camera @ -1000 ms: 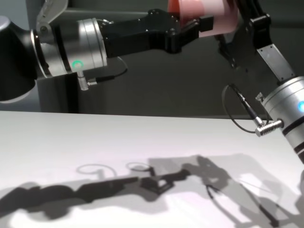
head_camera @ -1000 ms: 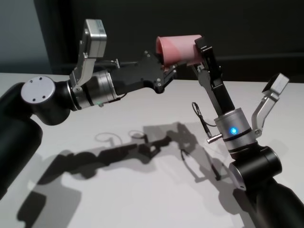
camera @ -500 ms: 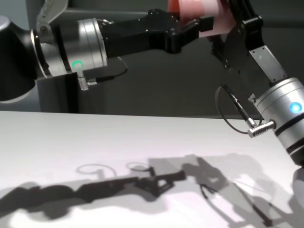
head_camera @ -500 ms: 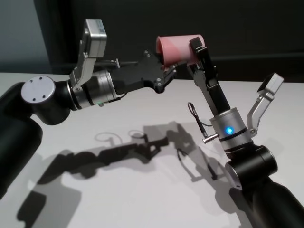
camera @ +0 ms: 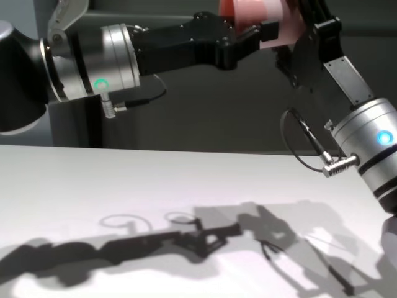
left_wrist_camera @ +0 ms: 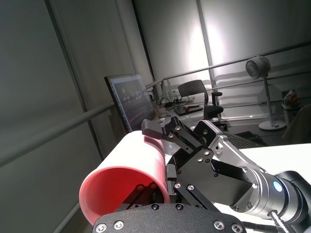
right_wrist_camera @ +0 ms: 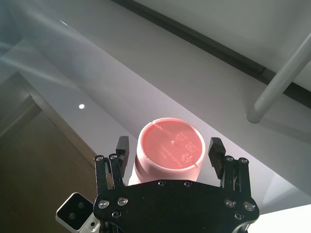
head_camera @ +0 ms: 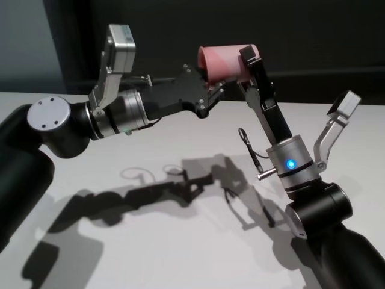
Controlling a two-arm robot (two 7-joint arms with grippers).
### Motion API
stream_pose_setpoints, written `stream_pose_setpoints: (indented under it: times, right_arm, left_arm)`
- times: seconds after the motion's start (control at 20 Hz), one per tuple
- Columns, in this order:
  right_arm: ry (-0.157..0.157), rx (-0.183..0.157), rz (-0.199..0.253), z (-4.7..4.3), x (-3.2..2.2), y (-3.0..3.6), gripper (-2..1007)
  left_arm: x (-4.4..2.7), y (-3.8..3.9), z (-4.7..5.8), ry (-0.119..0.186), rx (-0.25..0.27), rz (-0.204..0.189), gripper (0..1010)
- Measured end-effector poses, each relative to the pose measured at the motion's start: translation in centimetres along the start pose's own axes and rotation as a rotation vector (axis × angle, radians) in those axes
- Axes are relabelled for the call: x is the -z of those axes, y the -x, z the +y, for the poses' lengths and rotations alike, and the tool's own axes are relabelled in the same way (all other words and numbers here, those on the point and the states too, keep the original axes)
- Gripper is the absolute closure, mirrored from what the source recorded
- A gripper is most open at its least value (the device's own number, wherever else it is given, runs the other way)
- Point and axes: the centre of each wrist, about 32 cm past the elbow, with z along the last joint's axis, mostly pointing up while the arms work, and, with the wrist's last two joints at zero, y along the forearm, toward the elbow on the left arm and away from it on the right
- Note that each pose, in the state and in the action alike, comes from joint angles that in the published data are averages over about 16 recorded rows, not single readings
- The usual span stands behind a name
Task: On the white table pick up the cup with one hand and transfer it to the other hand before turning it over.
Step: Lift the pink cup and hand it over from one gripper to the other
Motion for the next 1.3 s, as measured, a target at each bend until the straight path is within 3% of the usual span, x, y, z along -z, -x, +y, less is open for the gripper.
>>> stream_pose_setpoints:
  times: [0.5,1.3]
  right_arm:
    - [0.000,-0.001,-0.007,0.06,-0.07,0.08,34]
    - [-0.001,-0.001,-0.005,0.05,-0.10,0.08,239]
  left_arm:
    - [0.00,0.00,0.00,0.000,0.000,0.000,965]
    - [0.00,0.00,0.00,0.000,0.000,0.000,965]
